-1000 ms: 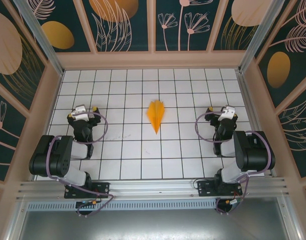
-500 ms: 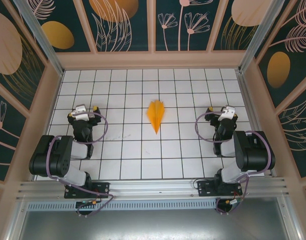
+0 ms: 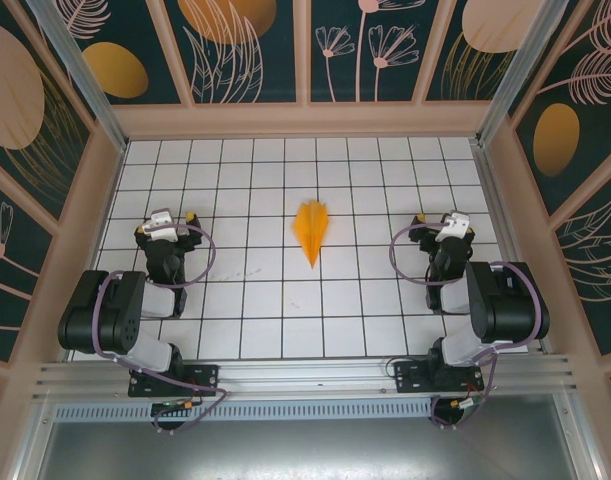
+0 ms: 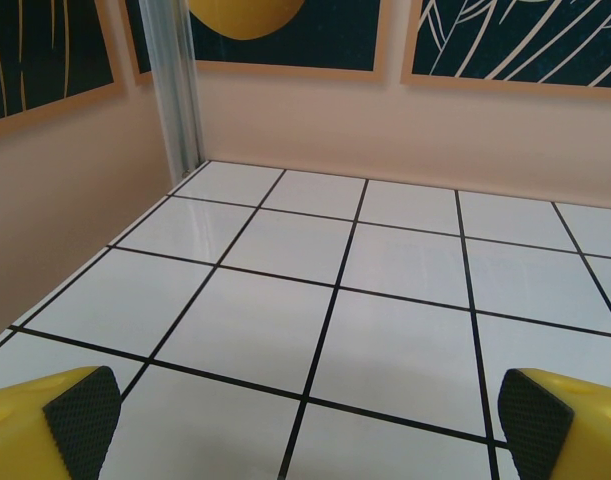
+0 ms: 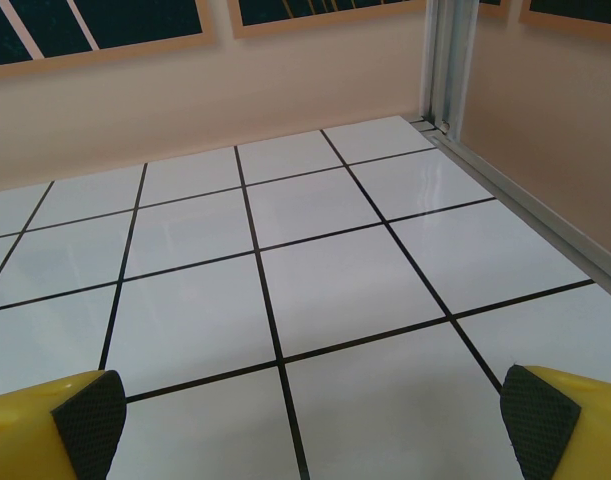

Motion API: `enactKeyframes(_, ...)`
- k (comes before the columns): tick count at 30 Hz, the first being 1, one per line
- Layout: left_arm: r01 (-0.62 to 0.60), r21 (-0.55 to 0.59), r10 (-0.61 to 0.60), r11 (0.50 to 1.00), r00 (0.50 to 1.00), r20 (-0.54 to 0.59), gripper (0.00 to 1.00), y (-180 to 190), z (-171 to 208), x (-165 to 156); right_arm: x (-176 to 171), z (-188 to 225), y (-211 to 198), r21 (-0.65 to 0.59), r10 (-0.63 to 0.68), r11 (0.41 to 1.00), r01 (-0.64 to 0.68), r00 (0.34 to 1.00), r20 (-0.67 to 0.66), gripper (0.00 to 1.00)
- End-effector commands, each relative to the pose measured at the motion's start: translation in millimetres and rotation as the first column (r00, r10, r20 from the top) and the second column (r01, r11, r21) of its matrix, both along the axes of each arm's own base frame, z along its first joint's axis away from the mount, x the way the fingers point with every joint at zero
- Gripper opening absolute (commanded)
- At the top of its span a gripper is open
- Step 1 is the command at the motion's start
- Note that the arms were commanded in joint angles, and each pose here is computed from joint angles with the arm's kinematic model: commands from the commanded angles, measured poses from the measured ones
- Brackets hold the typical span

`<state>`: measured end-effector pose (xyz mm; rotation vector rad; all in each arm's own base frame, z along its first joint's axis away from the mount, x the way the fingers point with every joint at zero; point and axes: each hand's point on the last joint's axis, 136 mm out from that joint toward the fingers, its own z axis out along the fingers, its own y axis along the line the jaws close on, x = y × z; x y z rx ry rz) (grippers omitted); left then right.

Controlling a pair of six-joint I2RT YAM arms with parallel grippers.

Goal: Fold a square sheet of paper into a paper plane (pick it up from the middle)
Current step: Reset both arms

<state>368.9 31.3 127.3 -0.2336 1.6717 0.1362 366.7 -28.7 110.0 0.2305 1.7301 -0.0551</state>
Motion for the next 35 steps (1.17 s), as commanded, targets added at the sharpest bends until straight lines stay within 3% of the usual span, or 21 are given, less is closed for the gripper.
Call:
enactKeyframes(1,0.008,-0.015,-0.007,1.000,0.999,0.046,0.99,-0.2,11.2,1.6,3.4,13.5,-0.2,0.012,-0.008,1.000,0.008,0.998,0.055,0.99)
enactKeyframes(35,0.007,-0.016,-0.007,1.000,0.999,0.047,0.99,-0.1,11.2,1.6,3.8,13.4,2.2,0.009,0.007,1.000,-0.007,0.999,0.054,0.99)
